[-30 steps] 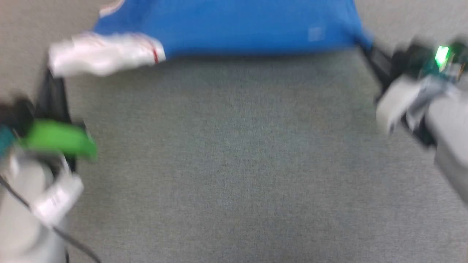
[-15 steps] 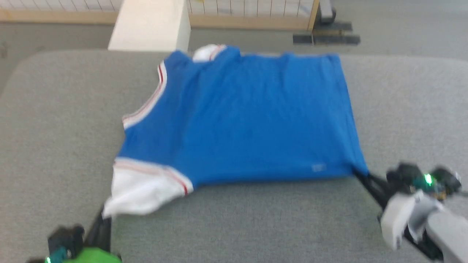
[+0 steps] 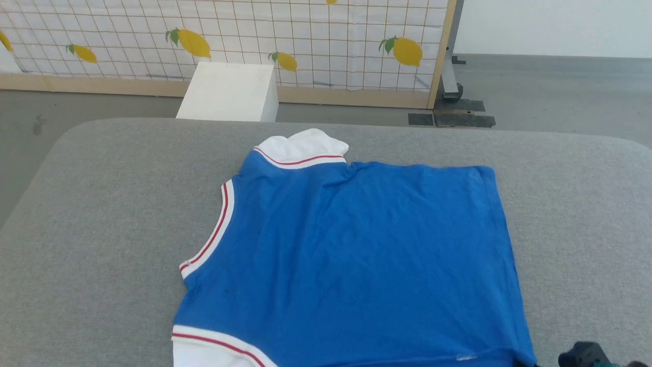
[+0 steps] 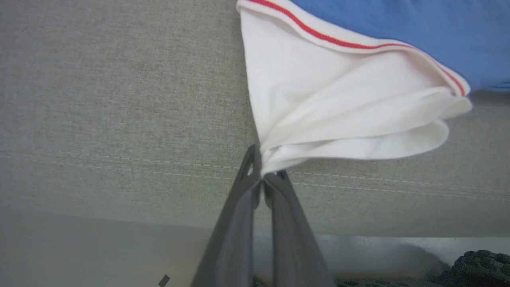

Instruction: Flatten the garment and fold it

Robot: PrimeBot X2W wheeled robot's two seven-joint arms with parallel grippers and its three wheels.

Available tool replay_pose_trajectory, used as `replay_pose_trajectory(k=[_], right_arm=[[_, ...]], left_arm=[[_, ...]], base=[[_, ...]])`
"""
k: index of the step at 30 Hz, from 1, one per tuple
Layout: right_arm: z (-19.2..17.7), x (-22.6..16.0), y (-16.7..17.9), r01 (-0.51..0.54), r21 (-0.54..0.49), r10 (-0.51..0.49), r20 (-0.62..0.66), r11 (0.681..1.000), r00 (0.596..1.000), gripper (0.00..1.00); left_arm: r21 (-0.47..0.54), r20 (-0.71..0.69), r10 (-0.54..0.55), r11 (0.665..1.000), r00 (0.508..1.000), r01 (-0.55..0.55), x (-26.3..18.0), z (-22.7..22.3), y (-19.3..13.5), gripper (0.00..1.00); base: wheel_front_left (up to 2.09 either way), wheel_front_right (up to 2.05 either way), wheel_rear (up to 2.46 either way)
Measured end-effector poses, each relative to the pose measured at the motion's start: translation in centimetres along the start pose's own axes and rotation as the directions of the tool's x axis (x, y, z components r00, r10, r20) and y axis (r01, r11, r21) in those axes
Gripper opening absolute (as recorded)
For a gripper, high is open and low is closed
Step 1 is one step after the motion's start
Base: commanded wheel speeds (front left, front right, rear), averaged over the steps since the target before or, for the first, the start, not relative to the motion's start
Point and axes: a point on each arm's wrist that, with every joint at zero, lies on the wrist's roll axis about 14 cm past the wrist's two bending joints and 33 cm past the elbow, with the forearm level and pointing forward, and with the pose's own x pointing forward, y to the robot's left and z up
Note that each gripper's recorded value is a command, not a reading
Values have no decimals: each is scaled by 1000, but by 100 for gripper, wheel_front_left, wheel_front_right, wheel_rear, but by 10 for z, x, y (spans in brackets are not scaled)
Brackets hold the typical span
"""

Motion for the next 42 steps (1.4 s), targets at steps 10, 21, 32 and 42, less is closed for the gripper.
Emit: replay_pose_trajectory(k=[10, 21, 32, 42], right_arm=[[13, -5, 5, 26, 10, -26, 31, 1000, 999, 0], [67, 9, -19, 91, 7, -91, 161, 996, 983, 0], [94, 36, -42, 112, -10, -109, 165, 994, 980, 0], [77, 71, -71, 138, -17, -138, 29, 990, 990, 0]], left_arm=[[-20, -54, -36, 999, 998, 35, -5, -5, -6, 0], [235, 209, -159, 966, 965, 108, 52, 123, -25, 0], [408, 213, -231, 904, 949, 129, 121, 194, -42, 0], [451, 60, -196, 880, 979, 149, 194, 179, -40, 0]], base=[[0, 0, 0], [0, 0, 0], [0, 0, 0], [0, 0, 0]])
